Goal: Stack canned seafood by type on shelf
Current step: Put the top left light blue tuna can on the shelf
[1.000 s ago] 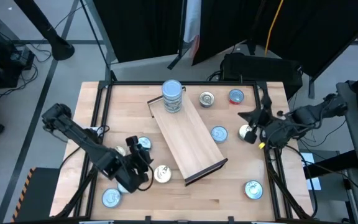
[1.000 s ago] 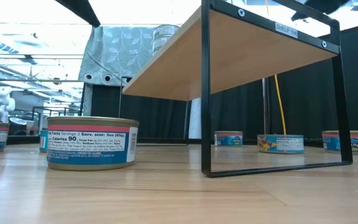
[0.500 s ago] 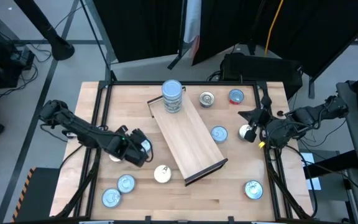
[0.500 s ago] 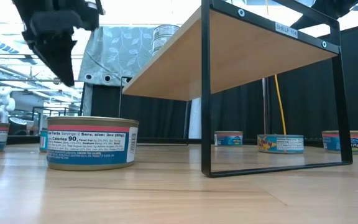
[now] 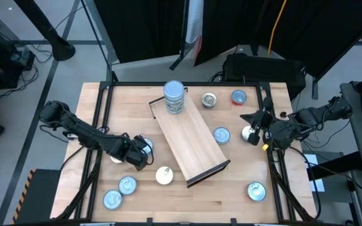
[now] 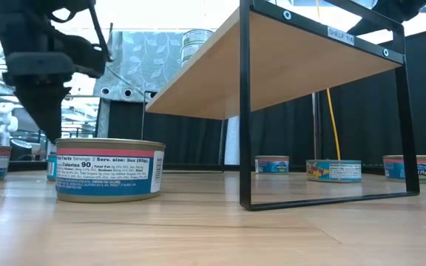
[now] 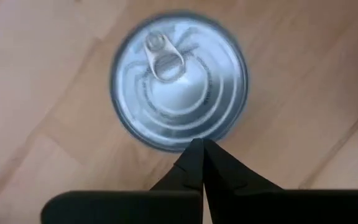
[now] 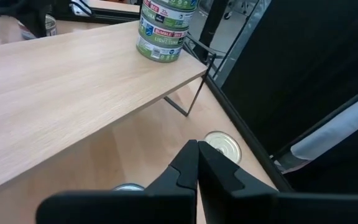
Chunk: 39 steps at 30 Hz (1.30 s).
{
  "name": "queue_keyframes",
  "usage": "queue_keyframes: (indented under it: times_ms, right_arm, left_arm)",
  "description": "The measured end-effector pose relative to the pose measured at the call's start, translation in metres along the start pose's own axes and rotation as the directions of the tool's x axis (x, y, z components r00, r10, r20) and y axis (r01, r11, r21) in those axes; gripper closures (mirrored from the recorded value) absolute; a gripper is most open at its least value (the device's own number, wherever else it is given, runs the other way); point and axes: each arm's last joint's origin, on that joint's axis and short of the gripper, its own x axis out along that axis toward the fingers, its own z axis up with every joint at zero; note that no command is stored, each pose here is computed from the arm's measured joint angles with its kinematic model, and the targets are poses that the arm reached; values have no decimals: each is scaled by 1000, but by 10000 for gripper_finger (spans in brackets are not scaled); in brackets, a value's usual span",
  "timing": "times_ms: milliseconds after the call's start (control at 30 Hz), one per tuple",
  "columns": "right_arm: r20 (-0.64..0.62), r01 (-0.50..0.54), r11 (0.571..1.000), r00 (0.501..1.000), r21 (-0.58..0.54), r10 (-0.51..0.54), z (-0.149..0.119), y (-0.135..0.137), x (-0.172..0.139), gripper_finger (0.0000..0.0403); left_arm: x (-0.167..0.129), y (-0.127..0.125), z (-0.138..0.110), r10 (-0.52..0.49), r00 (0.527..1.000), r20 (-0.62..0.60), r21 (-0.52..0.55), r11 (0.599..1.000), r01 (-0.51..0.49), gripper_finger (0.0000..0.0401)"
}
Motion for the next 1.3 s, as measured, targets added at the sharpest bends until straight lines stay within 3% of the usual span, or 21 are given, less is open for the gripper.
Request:
queue_keyframes:
  times_ms: [1300]
  right_arm:
    - [-7, -25, 1000, 1000, 14, 25, 0, 1, 0, 403]
  left_arm:
    - [8, 5, -4, 45, 998, 38, -72, 996, -42, 401]
